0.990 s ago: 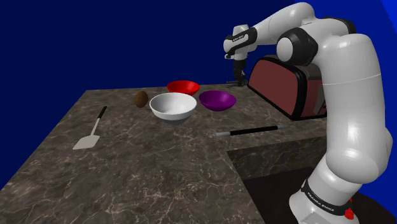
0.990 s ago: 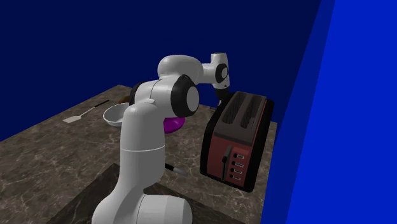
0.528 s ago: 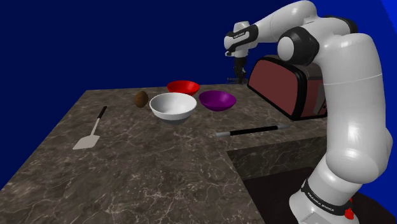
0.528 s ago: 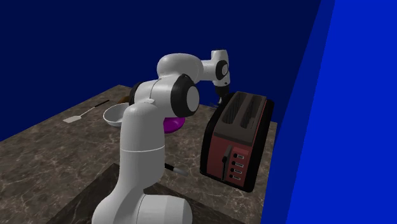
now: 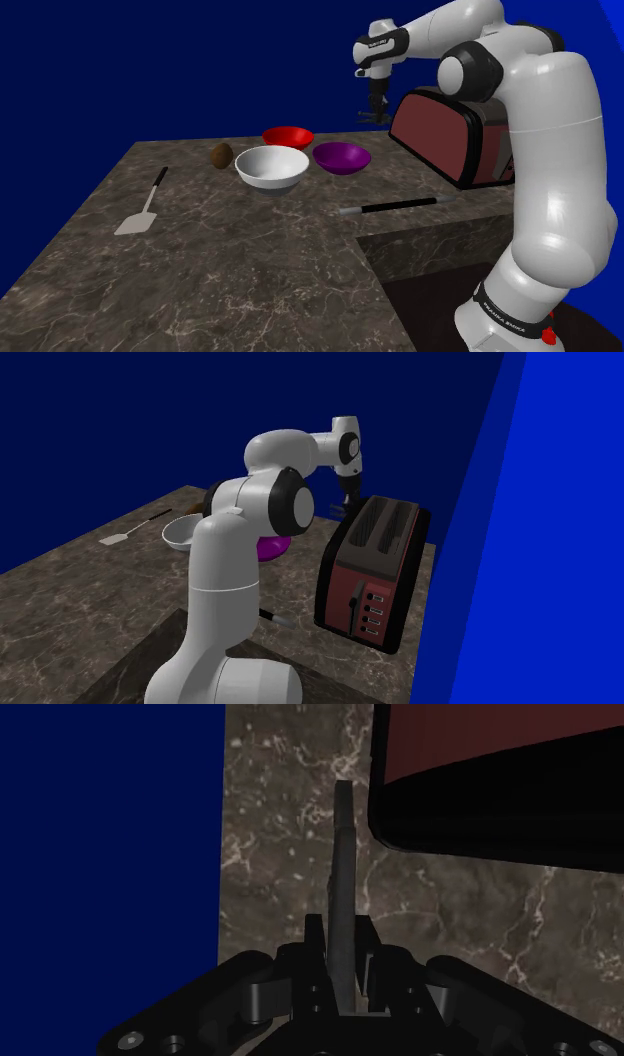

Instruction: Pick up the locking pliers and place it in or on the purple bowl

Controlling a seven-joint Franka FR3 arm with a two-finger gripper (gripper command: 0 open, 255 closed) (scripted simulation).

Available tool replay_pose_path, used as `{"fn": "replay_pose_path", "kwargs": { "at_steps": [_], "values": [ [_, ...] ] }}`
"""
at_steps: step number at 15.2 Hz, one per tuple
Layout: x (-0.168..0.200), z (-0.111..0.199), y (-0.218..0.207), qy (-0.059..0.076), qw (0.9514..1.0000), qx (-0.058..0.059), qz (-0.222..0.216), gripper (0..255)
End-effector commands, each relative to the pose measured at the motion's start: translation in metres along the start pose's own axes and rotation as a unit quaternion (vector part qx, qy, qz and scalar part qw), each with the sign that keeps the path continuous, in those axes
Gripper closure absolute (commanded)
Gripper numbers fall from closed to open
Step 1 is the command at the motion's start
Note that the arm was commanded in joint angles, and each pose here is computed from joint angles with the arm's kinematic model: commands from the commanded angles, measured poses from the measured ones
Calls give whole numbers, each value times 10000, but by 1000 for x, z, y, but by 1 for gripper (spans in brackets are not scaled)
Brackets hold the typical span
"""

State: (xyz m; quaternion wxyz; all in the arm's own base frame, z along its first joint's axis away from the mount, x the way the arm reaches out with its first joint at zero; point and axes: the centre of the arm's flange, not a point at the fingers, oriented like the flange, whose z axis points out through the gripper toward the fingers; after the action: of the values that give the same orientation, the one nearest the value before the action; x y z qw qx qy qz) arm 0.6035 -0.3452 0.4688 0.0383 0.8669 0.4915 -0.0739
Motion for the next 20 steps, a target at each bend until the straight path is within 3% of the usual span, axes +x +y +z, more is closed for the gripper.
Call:
{"fn": "replay_pose_path", "kwargs": {
  "at_steps": [1,12,20],
  "values": [
    [-3,-12,0,0,10000,2,1,255],
    [-12,-64,-1,0,10000,2,1,255],
    [64,-78,-73,0,10000,2,1,255]
  ]
}}
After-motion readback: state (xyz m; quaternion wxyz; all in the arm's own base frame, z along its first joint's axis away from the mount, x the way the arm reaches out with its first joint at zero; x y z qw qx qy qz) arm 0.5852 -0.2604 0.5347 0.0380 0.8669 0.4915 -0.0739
